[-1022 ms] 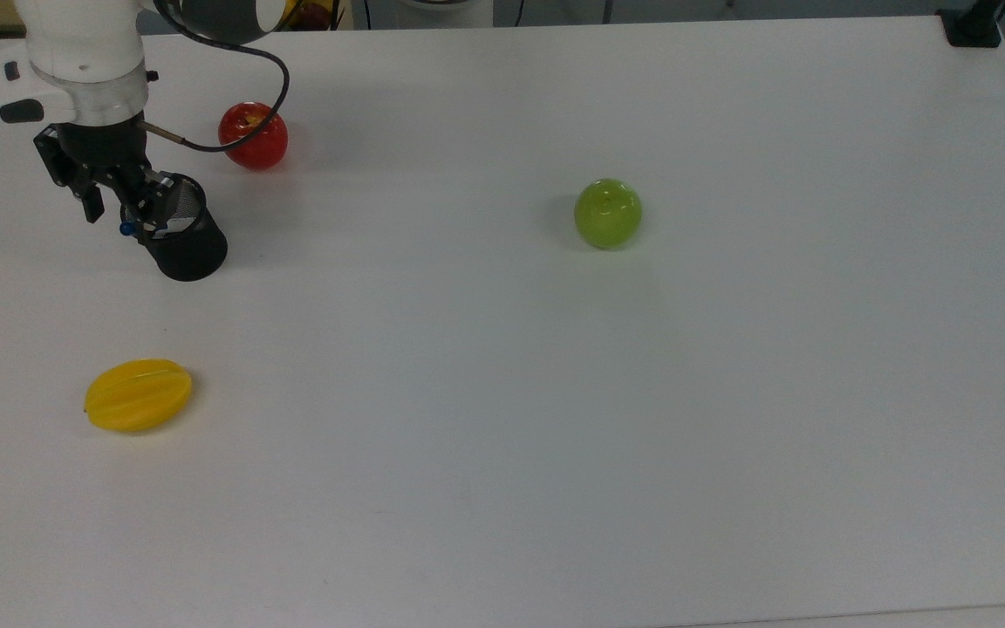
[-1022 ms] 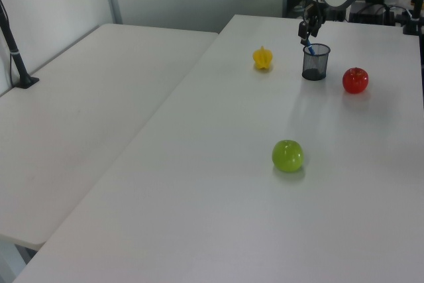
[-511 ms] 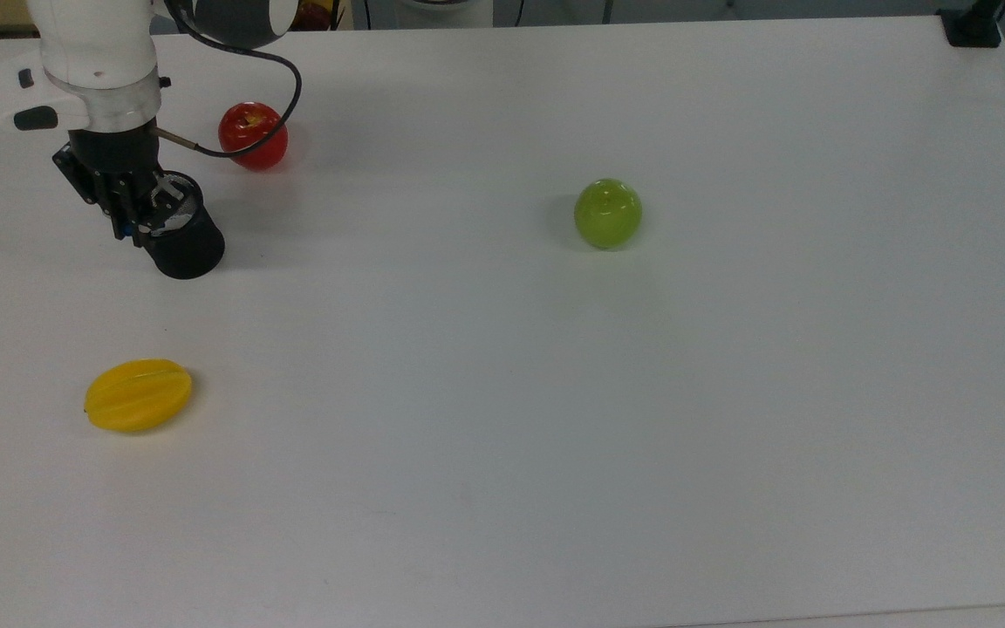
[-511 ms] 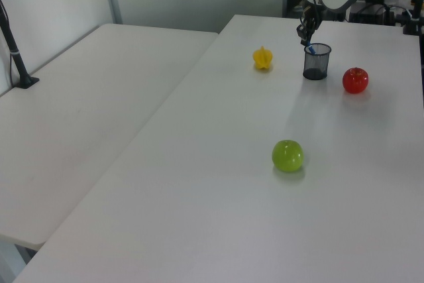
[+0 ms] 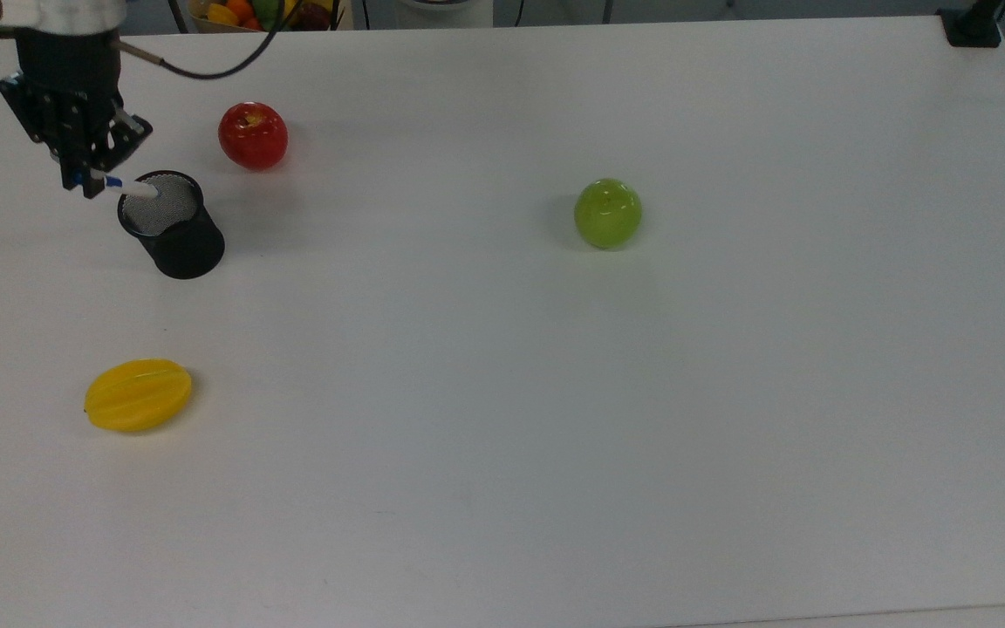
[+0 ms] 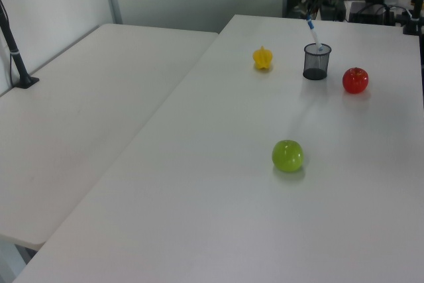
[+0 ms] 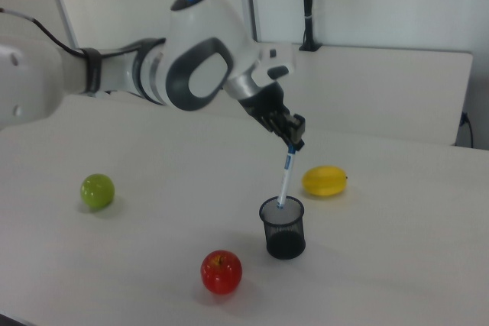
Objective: Take marker pen
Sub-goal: 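Carry the held marker across the table toward the green apple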
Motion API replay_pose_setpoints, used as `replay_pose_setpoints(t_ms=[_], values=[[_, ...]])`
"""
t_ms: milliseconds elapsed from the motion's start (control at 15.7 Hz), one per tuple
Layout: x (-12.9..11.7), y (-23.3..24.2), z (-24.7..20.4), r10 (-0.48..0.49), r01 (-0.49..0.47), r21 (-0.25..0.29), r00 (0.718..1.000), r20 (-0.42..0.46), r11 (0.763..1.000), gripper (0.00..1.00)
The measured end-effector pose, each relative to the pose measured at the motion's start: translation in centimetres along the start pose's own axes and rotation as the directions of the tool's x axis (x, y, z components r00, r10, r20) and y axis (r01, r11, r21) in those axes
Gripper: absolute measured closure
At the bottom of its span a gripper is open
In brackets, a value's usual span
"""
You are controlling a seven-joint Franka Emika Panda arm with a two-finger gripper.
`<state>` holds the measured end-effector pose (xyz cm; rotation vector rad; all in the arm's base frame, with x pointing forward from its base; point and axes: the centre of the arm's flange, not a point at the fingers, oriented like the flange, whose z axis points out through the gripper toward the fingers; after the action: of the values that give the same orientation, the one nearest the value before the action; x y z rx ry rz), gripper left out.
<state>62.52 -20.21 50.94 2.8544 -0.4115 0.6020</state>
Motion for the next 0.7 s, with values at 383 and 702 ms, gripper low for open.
replay_pose_setpoints(t_ms=[383,702], values=[[-0.8,-4.9,-8.0,-0.067,0.066,0.048,0.997,0.027,0.997,0.83],[-3.6,-15.5,-8.8,-0.191,0.169,0.172,0.974,0.123,0.971,0.83]])
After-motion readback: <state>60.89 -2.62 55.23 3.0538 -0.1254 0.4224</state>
